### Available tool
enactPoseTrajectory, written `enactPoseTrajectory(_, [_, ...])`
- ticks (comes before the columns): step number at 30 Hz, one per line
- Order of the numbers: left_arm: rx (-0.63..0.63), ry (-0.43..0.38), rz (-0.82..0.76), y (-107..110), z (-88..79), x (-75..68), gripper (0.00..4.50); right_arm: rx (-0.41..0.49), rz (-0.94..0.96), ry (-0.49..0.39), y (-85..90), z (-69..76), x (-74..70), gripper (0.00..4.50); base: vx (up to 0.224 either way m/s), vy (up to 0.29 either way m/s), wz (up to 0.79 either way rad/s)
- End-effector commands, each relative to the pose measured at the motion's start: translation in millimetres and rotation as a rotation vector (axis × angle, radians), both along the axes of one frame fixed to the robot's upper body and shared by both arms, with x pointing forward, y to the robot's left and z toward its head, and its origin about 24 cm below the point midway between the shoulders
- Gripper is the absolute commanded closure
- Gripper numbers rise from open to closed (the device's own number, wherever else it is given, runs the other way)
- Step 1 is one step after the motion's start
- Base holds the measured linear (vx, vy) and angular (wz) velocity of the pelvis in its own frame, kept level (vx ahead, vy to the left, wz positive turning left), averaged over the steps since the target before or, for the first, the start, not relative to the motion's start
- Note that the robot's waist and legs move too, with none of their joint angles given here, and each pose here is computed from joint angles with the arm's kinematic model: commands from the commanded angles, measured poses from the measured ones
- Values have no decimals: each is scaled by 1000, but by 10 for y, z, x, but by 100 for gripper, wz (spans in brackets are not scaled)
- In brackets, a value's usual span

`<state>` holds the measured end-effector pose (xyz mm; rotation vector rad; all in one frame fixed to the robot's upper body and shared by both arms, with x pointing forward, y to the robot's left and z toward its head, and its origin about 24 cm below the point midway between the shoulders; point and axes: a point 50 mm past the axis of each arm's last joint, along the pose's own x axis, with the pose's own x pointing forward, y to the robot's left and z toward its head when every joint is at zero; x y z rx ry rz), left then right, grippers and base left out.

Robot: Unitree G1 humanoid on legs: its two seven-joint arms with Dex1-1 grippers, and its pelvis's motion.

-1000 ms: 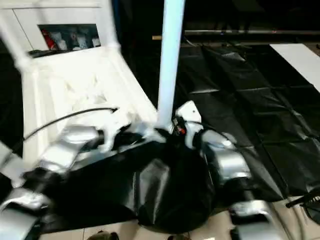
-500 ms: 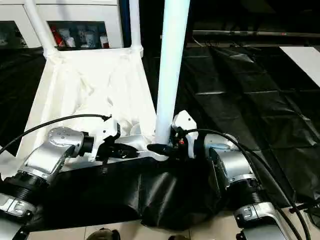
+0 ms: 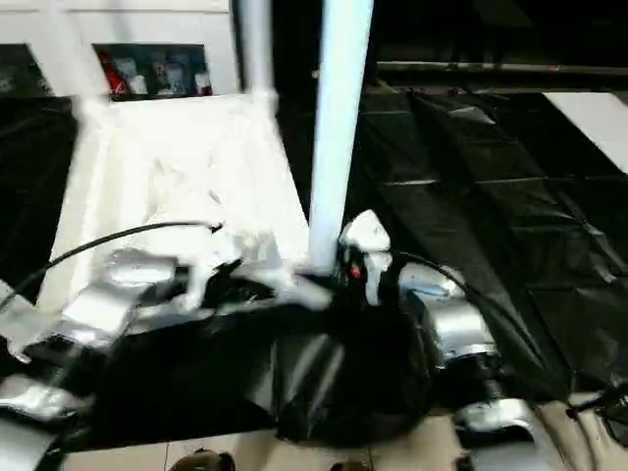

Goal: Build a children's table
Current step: Rotate leg to tighten

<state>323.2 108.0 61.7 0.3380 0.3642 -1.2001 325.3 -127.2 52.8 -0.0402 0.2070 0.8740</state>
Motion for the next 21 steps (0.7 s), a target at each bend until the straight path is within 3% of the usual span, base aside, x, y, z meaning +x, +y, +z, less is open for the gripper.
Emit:
enactPoseTrajectory(1, [-12, -36, 120, -124, -17, 89, 450, -24, -156, 89, 99, -205, 18, 210, 0, 0, 0])
enactPoseTrajectory(5, [-39, -55, 185, -412, -30, 121, 450, 11, -379, 161, 268, -301, 100, 210, 0, 0, 0])
enactPoseTrajectory(10, [-69, -56, 154, -593, -23, 95, 450, 42, -350, 126, 466, -244, 126, 210, 0, 0, 0])
enactPoseTrajectory(11, [-69, -56, 153, -591, -22, 96, 450, 45, -348, 125, 468, -240, 127, 210, 0, 0, 0])
enactPoseTrajectory(12, [-70, -57, 152, -582, -18, 98, 450, 66, -335, 117, 477, -211, 132, 156, 0, 0, 0])
enactPoseTrajectory(13, [-67, -59, 153, -553, -16, 106, 450, 94, -314, 102, 486, -165, 142, 142, 0, 0, 0])
enactPoseTrajectory(17, [-59, -63, 161, -504, -21, 120, 450, 110, -296, 85, 482, -125, 157, 122, 0, 0, 0])
enactPoseTrajectory(21, [-62, -81, 148, -360, -4, 132, 450, 87, -146, 37, 408, -54, 126, 93, 0, 0, 0])
